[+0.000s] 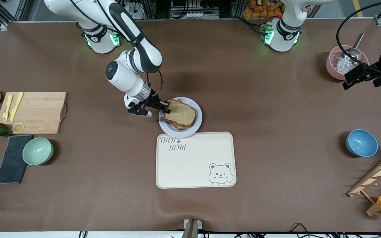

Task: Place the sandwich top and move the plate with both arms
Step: 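Lower the bread slice onto the egg toast and open the right gripper, then withdraw the right gripper while the left gripper reaches toward the plate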

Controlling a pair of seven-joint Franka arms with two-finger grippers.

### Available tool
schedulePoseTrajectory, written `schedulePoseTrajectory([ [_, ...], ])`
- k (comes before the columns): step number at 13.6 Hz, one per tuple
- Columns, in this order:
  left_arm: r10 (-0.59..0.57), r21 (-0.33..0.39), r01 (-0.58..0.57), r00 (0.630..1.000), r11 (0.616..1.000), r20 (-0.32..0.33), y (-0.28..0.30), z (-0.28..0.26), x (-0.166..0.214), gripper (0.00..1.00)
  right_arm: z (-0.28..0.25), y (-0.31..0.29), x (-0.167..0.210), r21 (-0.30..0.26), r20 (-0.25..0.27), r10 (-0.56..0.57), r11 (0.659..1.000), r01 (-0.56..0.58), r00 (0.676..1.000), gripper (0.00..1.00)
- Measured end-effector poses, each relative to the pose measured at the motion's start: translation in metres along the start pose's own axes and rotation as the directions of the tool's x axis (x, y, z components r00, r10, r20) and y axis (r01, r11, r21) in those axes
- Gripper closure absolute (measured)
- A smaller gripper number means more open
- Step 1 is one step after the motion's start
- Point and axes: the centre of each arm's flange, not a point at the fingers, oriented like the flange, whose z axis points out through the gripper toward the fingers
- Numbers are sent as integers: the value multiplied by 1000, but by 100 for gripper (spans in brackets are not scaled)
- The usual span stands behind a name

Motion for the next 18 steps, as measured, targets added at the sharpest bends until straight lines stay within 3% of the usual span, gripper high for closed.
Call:
schedulePoseTrajectory([
  [5, 14, 1, -14, 1000, 1000, 11, 9, 16, 9, 0, -1, 0, 1, 1, -3, 9, 1000, -9, 1000, 94],
  [12, 52, 3, -52, 998, 999, 33, 33, 43, 20, 0, -2, 1, 4, 2, -8, 16, 1000, -16, 1000, 81],
  [18, 60, 0, -60, 997, 998, 44, 39, 52, 23, 0, -3, 0, 6, 5, -12, 20, 1000, -20, 1000, 76],
])
